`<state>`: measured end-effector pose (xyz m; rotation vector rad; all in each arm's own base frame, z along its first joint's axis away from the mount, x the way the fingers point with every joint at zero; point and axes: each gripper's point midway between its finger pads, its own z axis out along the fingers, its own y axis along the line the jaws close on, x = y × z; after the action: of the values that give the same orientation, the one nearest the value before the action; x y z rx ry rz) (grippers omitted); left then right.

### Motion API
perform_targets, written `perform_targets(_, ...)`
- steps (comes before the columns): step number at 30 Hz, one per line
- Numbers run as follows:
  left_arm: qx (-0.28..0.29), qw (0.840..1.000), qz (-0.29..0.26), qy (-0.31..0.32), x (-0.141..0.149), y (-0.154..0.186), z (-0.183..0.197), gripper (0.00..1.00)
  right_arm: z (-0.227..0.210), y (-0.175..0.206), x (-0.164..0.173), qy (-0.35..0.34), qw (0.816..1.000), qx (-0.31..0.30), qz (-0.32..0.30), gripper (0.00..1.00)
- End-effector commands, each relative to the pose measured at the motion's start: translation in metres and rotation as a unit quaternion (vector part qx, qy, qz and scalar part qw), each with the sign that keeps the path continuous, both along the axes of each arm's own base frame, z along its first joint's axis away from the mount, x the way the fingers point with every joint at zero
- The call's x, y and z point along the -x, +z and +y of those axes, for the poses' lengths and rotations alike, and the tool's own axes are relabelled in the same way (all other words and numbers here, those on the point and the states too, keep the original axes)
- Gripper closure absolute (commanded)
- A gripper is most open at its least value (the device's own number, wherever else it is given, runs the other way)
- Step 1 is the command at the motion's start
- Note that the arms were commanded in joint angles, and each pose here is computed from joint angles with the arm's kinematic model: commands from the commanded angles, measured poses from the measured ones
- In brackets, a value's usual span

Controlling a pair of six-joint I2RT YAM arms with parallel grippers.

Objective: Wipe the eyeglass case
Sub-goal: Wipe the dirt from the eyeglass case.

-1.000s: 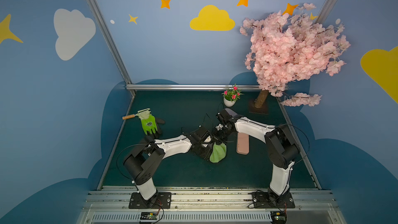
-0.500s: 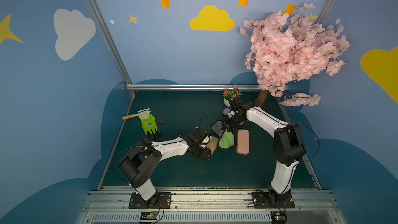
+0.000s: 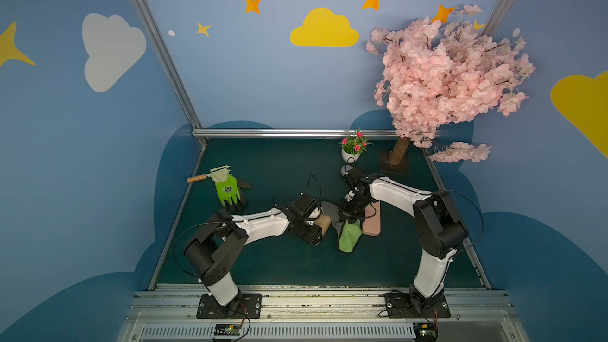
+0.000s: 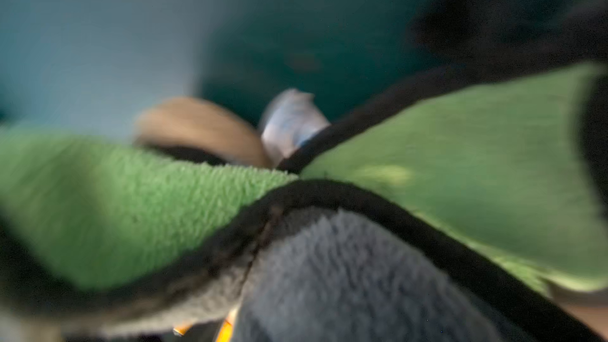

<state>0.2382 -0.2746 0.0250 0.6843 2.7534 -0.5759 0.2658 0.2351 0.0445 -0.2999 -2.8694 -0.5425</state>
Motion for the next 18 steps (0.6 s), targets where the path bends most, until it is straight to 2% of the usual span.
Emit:
perform_targets(1,-0.024,0.999,0.007,0.026,0.002,-0.009,0.017,0.97,-0.001,0.008,-0.012,0.024,1.0,0.002,-0.001,1.0)
perform_targets(5,-0.01,1.0,0.014,0.014,0.003,-0.01,0.011,0.97,0.047,0.002,0.008,0.073,0.996,-0.041,0.036,1.0)
perform_targets(9,-0.011,1.0,0.024,0.006,0.003,-0.014,0.007,0.97,0.094,0.002,0.052,0.123,0.985,-0.088,0.077,1.0)
perform_targets(15,-0.017,1.0,0.024,0.012,0.002,-0.018,0.01,0.97,0.129,0.046,0.102,0.166,0.962,-0.187,0.114,1.0)
perform_targets(18,-0.016,0.999,0.026,0.01,0.001,-0.018,0.009,0.97,0.142,0.057,0.103,0.16,0.954,-0.222,0.123,1.0)
